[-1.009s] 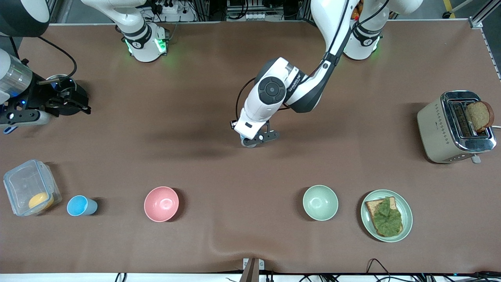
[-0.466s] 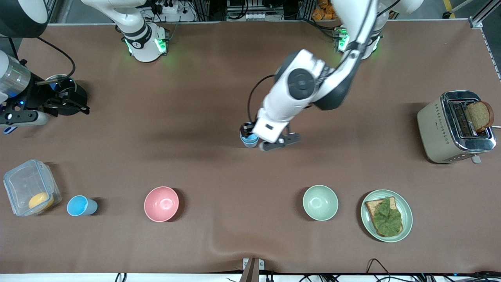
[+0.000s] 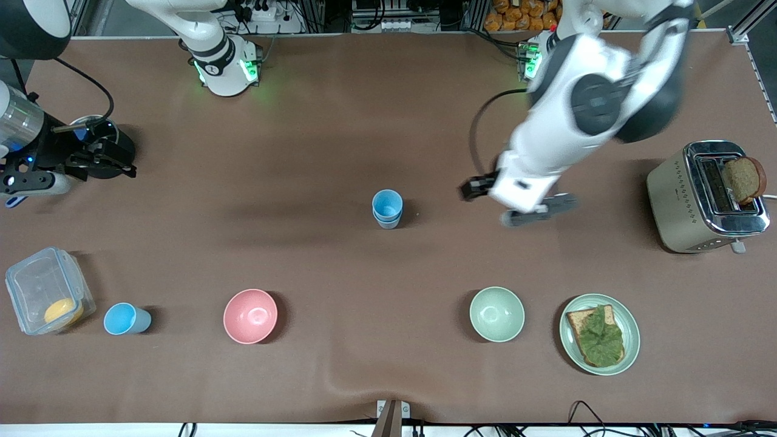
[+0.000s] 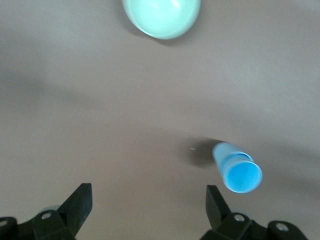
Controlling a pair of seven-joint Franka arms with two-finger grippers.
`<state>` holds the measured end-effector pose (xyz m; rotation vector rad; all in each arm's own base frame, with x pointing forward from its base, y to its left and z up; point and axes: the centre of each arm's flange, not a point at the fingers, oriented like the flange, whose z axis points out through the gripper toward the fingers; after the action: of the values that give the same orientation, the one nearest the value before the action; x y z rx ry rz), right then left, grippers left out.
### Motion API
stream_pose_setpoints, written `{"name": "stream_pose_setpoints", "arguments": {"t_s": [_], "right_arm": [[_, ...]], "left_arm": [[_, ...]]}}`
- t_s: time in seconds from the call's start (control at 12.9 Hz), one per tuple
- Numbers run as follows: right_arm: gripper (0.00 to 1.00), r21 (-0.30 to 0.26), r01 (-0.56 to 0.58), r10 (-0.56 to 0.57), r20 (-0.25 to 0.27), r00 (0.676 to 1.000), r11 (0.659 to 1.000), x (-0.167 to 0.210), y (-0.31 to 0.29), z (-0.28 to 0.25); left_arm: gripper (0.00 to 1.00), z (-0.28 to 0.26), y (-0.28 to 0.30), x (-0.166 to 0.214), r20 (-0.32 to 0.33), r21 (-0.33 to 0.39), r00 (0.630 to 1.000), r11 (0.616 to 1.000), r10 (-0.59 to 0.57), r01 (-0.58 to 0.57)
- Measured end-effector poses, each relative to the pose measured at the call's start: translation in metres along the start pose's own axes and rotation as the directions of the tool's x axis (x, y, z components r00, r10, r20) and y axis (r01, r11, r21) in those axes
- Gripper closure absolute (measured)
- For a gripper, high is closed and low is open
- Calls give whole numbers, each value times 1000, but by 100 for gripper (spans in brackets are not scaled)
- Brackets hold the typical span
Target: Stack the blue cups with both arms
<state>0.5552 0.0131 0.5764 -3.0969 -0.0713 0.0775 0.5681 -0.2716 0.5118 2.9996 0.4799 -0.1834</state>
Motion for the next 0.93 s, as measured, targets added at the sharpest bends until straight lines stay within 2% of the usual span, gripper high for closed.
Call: {"name": "stream_pose_setpoints", "arguments": {"t_s": [0.31, 0.54, 0.93], "right_arm": [[0, 0, 1, -1, 0, 1000, 1000, 0, -1, 0], [0, 0, 2, -2, 0, 1000, 1000, 0, -1, 0], [0, 0, 2, -2, 0, 1000, 1000, 0, -1, 0]], "left_arm": [[0, -59, -116, 26, -41, 13, 994, 995, 104, -104], [0, -85, -185, 28, -63, 29, 987, 988, 151, -149], [0, -98, -217, 19, -60, 112, 972, 970, 225, -218]]}}
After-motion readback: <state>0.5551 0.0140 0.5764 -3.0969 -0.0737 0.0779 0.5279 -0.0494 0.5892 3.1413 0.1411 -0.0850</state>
